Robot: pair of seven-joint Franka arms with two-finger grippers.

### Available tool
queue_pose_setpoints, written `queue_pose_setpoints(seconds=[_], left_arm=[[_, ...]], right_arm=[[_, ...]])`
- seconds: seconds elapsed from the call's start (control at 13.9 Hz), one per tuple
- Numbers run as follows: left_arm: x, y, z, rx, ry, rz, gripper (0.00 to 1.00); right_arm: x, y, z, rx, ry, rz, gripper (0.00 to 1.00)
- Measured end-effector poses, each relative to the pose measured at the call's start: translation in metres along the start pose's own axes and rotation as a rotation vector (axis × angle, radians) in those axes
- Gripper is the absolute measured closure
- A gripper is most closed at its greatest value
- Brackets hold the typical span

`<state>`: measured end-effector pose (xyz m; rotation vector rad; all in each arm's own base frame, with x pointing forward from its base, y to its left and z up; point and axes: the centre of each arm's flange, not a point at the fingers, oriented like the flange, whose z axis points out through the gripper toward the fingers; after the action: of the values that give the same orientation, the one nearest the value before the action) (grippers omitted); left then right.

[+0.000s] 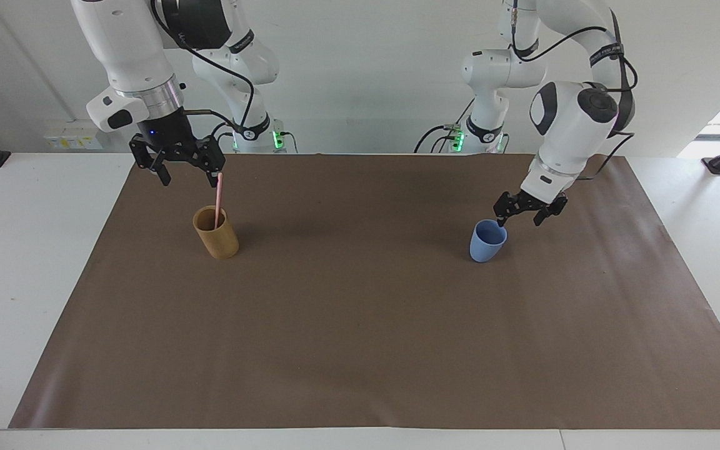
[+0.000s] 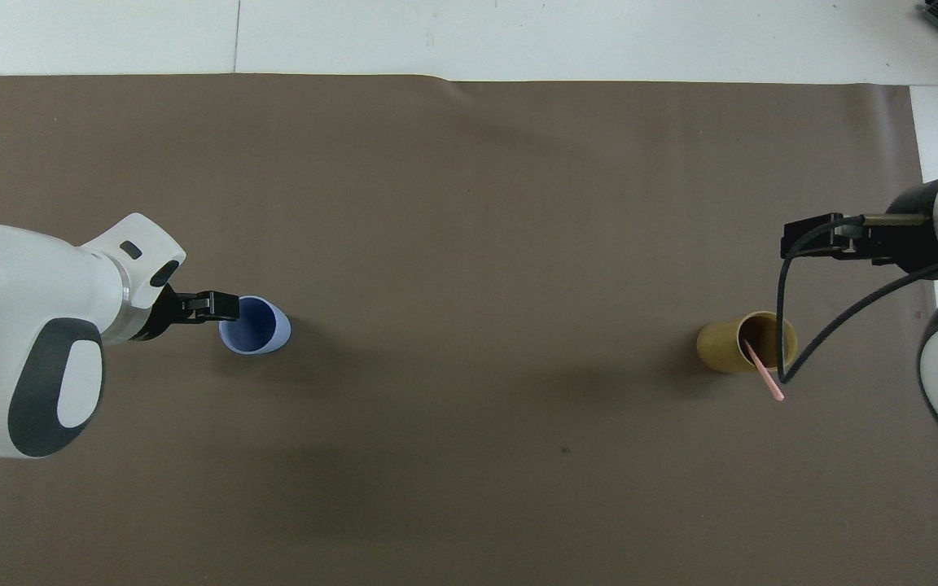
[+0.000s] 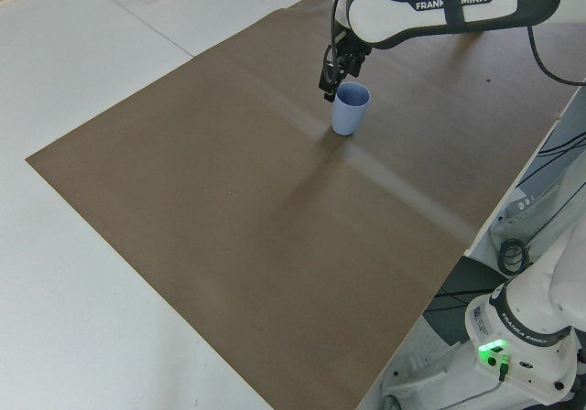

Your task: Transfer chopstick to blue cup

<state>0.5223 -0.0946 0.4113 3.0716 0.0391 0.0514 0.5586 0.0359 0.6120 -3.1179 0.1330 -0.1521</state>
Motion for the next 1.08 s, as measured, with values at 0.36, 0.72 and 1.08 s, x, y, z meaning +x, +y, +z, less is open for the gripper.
queue_pose_setpoints(seconds=[0.36,0.72,1.08], left_arm=[[-0.01,0.016,0.043,0.001,-0.008,-0.008,0.08],[-0.015,0.024,0.049,0.003,-0.015,-0.005,0.7],[-0.004,0.027,0.034,-0.008,0.024,-0.003,0.96]], right_arm=[[0.001,0.004,0.0,-0.001,0.0,0.006,0.0],[-0.001,0.007,0.004,-0.003,-0.007,0.013,0.0],[-0.024,0.009,0.032,-0.012,-0.005,0.014,0.0]])
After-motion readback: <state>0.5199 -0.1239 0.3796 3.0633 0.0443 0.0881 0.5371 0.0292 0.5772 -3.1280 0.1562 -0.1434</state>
